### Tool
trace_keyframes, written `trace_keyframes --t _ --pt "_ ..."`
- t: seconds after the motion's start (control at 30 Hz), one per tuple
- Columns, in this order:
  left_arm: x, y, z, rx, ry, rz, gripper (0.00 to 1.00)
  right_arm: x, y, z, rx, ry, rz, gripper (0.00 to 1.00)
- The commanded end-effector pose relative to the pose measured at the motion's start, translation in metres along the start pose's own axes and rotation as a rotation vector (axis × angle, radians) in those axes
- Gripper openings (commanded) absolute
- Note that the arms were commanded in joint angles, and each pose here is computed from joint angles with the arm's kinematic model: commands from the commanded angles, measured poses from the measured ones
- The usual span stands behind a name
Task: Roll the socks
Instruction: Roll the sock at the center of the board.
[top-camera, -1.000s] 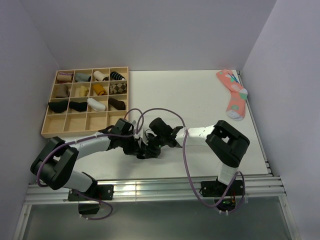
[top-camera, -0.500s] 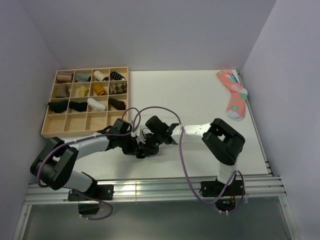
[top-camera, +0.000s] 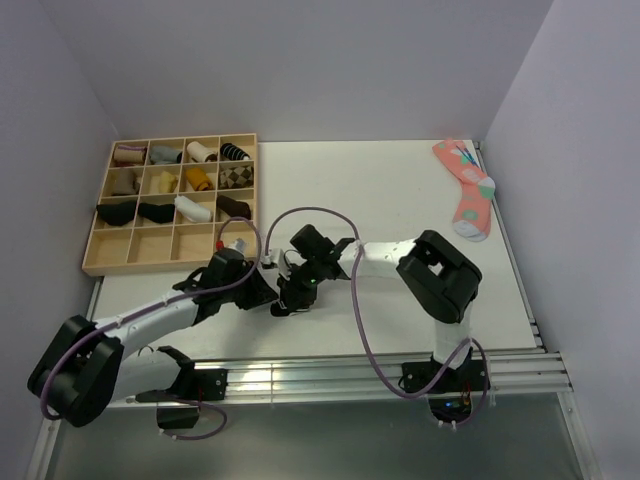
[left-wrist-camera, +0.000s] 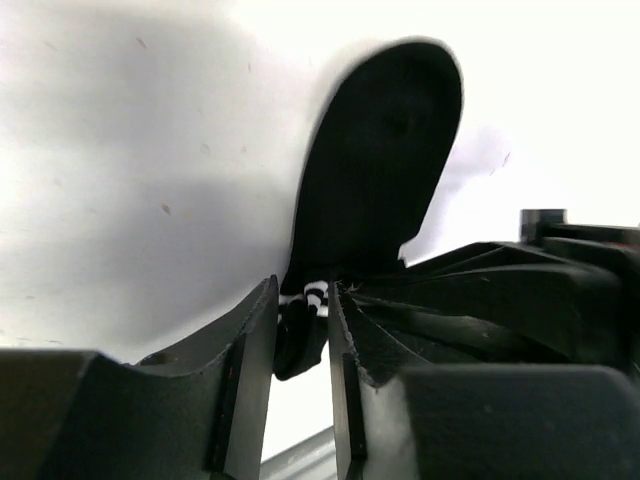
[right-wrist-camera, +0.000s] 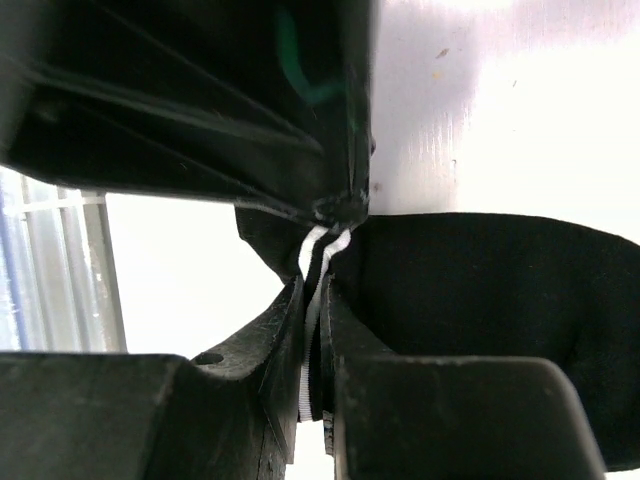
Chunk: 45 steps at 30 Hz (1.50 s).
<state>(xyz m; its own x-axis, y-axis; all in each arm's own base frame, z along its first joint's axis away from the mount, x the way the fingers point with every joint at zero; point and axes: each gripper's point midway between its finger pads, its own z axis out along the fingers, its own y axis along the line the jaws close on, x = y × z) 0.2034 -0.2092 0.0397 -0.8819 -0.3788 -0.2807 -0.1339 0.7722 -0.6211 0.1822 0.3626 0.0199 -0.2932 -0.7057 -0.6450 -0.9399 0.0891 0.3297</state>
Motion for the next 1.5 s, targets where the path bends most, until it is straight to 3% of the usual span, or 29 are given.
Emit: trace_keyframes --t 0.0,0.33,0.57,0.97,1.47 --pt "-0.026 -0.009 -0.006 0.039 -0.158 -0.027 0.32 0.017 -0.008 0.001 -0.016 0.067 0.092 0.02" --pt "-0.042 -0.008 -0.026 0.212 -0.412 0.043 0.4 0.014 -0.009 -0.013 -0.245 0.092 0.313 0.01" --pt "-0.036 -0.017 -0.03 0.246 -0.547 0.175 0.42 0.01 0.0 -0.022 -0.436 0.102 0.344 0.02" --pt "0.0 -0.037 -0.026 0.375 -0.532 0.433 0.45 0.015 0.017 -0.029 -0.603 0.138 0.385 0.04" --pt "0.044 -0.05 -0.006 0.456 -0.39 0.533 0.45 0.022 0.012 -0.031 -0.621 0.143 0.451 0.04"
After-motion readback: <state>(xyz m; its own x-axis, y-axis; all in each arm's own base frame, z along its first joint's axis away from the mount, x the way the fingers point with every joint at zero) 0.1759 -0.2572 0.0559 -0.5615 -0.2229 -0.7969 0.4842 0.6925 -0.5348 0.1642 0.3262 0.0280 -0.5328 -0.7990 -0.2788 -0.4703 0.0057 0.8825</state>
